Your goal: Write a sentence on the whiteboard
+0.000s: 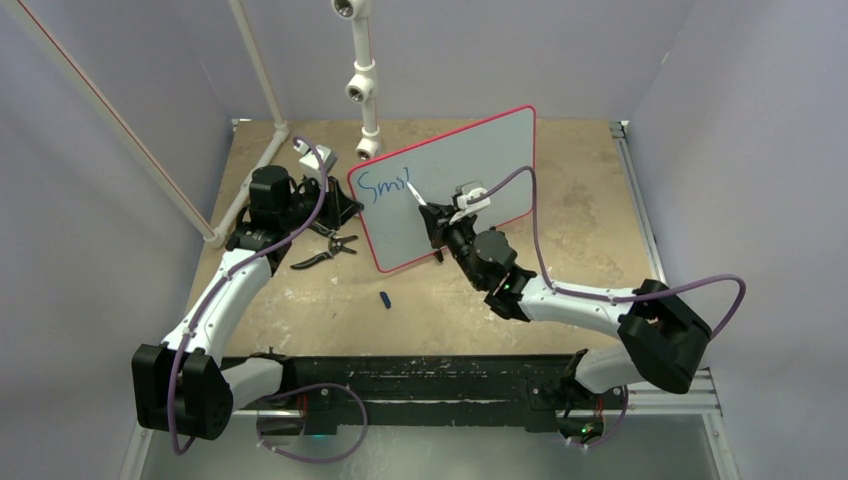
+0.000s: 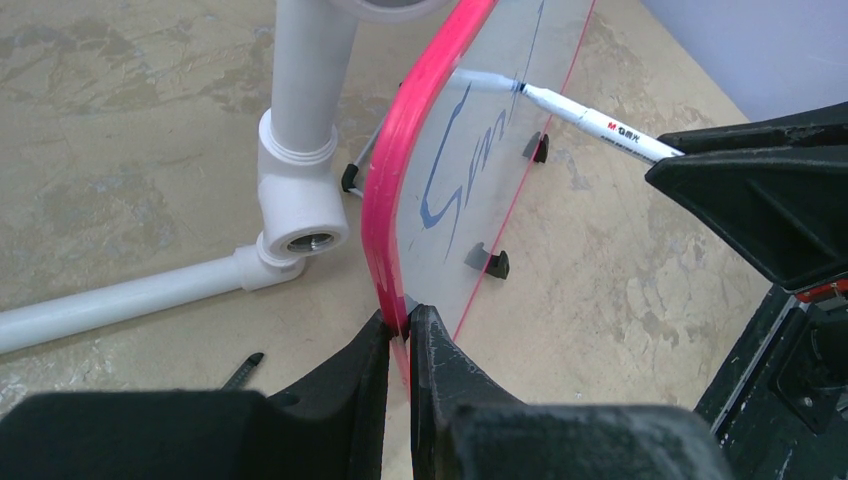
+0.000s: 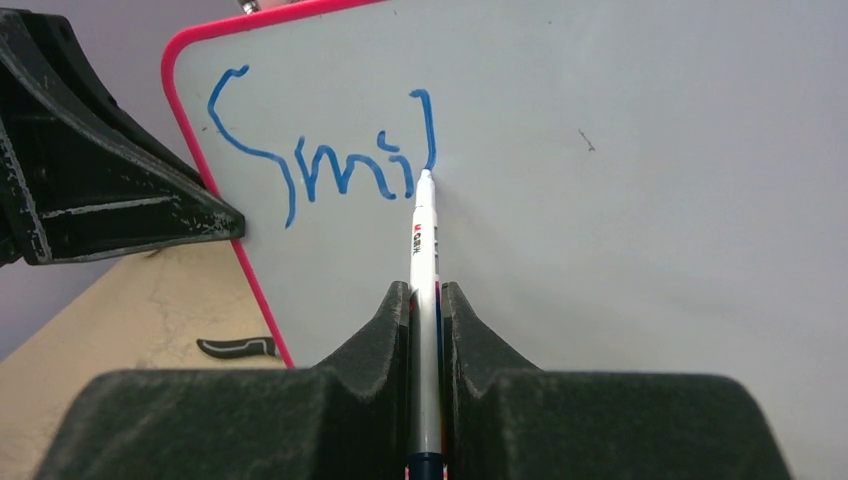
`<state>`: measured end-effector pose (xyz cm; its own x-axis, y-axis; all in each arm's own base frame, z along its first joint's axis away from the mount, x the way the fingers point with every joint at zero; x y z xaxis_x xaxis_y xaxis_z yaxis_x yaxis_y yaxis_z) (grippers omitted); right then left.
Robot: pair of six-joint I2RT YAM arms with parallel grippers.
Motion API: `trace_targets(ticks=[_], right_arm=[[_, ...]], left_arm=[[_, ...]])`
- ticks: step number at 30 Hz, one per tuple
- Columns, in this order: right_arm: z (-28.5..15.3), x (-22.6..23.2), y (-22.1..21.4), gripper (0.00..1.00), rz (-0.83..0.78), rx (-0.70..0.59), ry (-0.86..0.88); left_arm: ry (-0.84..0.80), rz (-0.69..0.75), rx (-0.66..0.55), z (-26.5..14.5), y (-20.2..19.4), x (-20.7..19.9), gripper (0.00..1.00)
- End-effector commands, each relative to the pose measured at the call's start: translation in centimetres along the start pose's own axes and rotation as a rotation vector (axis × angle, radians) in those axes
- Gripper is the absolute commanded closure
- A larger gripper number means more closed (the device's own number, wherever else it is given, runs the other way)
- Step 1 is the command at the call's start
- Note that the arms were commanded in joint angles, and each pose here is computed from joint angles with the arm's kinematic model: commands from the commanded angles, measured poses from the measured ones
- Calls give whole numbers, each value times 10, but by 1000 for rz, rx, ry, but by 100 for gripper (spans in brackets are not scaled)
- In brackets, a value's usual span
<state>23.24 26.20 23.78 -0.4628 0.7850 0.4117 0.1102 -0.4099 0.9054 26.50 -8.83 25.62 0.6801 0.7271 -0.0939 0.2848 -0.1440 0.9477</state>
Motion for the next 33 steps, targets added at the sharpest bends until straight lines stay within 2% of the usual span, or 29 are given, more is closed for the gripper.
trace_targets(ticks=[1, 9, 15, 21, 33], right_arm=[[-5, -6, -13, 100, 3, 43, -39], [-14, -11, -11, 100, 16, 50, -79], [-14, -6, 11, 100, 14, -21, -87], [-16, 3, 33, 100, 22, -82, -26], [-3, 6, 20, 100, -15, -48, 9]], left_arm=[[-6, 30, -35, -3, 6, -2, 100], [-5, 30, -35, -3, 6, -2, 100], [-5, 29, -34, -3, 5, -2, 100], [-2, 30, -35, -3, 6, -2, 100], [-3, 27, -29, -2, 4, -1, 100]])
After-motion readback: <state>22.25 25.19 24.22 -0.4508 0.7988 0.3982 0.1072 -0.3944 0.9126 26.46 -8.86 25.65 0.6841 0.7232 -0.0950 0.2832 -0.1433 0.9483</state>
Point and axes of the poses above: each gripper's point midway between its finger pads, its own z axis out along the fingers, its own x axis along the line the jaws close on, y = z × x, the point moved 10 cm from there along -z, back along the fingers, and after that the axes turned 12 degrees about z, right-handed, at the moved point
